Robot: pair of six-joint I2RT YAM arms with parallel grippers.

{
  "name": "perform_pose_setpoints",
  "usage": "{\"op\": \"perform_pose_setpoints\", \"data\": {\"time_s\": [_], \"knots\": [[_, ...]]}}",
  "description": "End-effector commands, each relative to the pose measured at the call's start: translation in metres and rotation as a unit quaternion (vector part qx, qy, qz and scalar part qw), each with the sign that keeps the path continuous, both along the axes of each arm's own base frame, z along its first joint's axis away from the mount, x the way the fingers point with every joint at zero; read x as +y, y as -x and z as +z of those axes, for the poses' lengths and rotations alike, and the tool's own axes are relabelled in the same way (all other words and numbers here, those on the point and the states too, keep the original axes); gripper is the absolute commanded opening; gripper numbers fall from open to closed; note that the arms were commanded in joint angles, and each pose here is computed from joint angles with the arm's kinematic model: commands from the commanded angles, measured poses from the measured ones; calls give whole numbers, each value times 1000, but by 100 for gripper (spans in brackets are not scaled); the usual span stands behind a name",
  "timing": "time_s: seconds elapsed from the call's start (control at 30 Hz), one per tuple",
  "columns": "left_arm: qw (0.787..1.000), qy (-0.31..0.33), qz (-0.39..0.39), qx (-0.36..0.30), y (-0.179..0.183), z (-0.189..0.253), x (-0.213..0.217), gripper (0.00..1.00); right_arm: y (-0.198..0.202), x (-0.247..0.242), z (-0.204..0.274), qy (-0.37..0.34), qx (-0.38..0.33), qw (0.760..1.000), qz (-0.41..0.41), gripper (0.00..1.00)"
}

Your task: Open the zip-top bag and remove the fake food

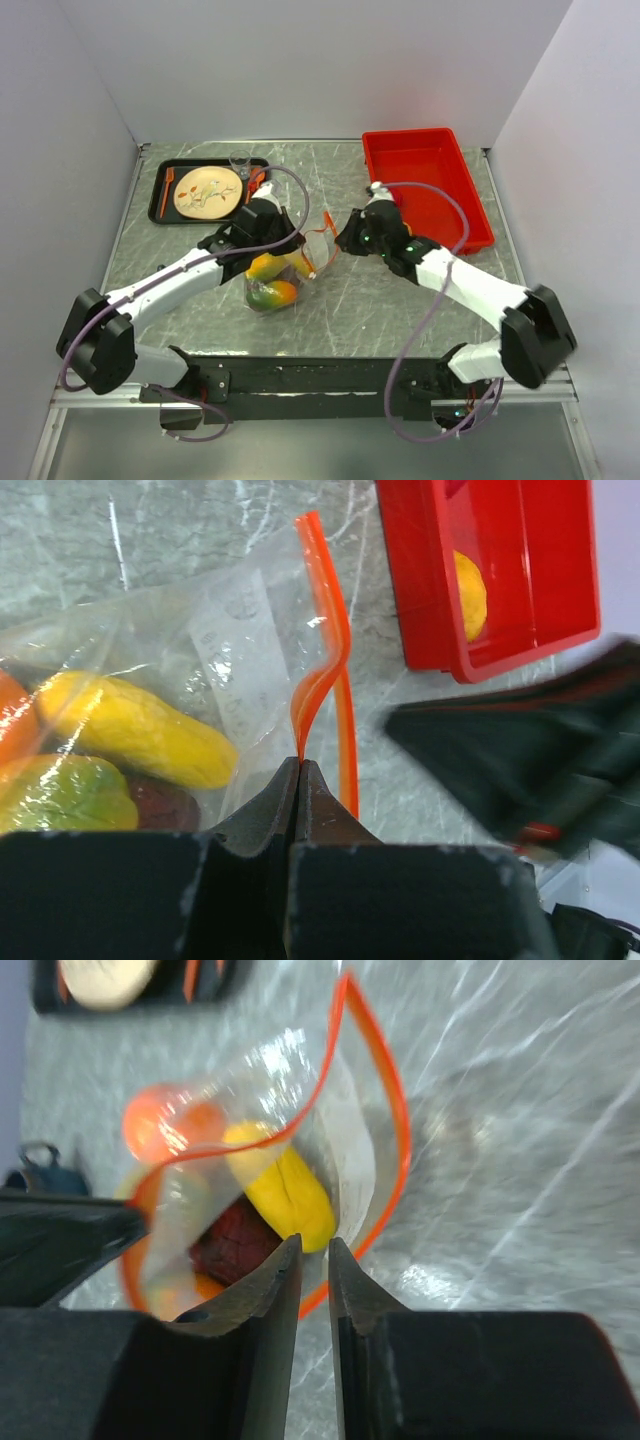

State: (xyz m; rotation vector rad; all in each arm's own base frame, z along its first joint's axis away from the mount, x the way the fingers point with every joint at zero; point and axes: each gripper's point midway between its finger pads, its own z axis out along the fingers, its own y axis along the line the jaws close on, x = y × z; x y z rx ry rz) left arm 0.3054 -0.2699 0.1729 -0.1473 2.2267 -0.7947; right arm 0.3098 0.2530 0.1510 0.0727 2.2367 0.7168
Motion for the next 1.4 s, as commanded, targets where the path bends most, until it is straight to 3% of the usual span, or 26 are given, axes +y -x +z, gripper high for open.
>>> {"op": "perform_pose_setpoints", "data": {"time_s": [0.0,0.17,0.27,0.37,0.4,0.43,0.57,0.77,0.93,1.1,1.37], "knots": [[999,35,-4,-22,6,26,-7,2,1,42,-1,-59,-1,997,58,23],[999,32,-9,-19,13,25,-5,2,1,57,-26,-51,18,996,74,23],[999,26,-17,-17,20,22,-2,9,4,64,-40,-46,29,995,84,24],[1000,21,-9,-15,24,21,5,28,12,70,-58,-46,46,993,100,27],[1000,22,-6,-19,25,25,8,47,13,74,-58,-53,42,992,107,27],[1000,11,12,-13,26,21,16,55,17,73,-65,-54,49,991,111,28],[995,-18,94,-7,32,16,56,61,25,76,-74,-66,52,988,132,33],[982,-67,177,15,33,-16,97,43,29,80,-78,-73,42,985,148,51],[972,-114,202,35,22,-46,109,19,19,78,-79,-37,18,992,119,59],[969,-136,203,47,8,-64,111,15,9,73,-86,8,-1,996,91,63],[964,-157,203,74,-12,-85,120,15,13,79,-60,18,-61,994,91,64]]}}
